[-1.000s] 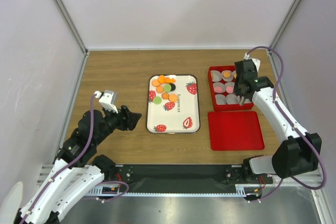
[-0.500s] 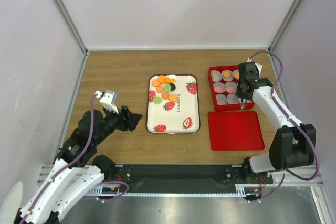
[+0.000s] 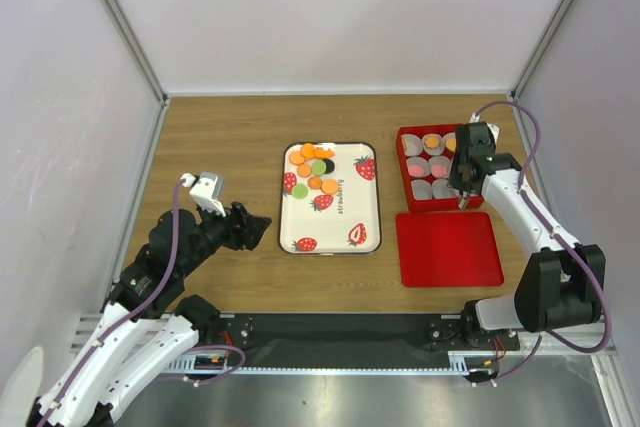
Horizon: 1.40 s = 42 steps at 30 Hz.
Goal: Pack the cookies
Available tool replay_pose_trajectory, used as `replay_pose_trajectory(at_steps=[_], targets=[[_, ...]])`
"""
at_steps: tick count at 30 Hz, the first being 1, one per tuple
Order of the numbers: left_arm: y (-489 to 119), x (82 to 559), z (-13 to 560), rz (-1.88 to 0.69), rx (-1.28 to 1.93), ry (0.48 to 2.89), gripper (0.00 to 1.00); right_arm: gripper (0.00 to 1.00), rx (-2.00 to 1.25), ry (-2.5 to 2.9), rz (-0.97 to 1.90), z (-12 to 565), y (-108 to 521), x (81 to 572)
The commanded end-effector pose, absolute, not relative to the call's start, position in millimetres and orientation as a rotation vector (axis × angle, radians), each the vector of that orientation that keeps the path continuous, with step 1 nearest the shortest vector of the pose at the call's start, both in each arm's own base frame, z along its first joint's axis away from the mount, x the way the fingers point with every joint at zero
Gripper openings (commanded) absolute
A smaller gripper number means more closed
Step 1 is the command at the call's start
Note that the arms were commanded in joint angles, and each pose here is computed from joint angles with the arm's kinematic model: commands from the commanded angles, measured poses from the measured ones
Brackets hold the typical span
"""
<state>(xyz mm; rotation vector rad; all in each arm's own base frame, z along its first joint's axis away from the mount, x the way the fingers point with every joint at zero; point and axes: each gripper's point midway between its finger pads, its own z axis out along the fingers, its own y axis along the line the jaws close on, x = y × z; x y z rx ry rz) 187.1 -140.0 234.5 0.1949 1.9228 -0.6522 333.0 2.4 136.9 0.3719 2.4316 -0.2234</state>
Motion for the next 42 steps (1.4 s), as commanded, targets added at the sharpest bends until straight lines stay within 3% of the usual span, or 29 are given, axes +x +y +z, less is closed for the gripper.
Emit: replay_pose_trajectory(at_steps=[1, 23, 42], targets=[[-145.1, 188.2, 244.4, -0.68, 0.207, 1.887, 0.69, 0.32, 0.352, 2.374, -0.178, 153.8, 8.1, 337.1], [-146.6, 188.1, 244.1, -0.686, 0.214, 1.889, 0.69, 0.35, 0.376, 2.419, -0.246, 134.9, -3.3, 339.1], [-147.2, 188.1, 244.1, -0.687, 0.218, 1.888, 0.69, 0.53, 0.391, 2.407, -0.261, 136.7, -6.2, 343.6]])
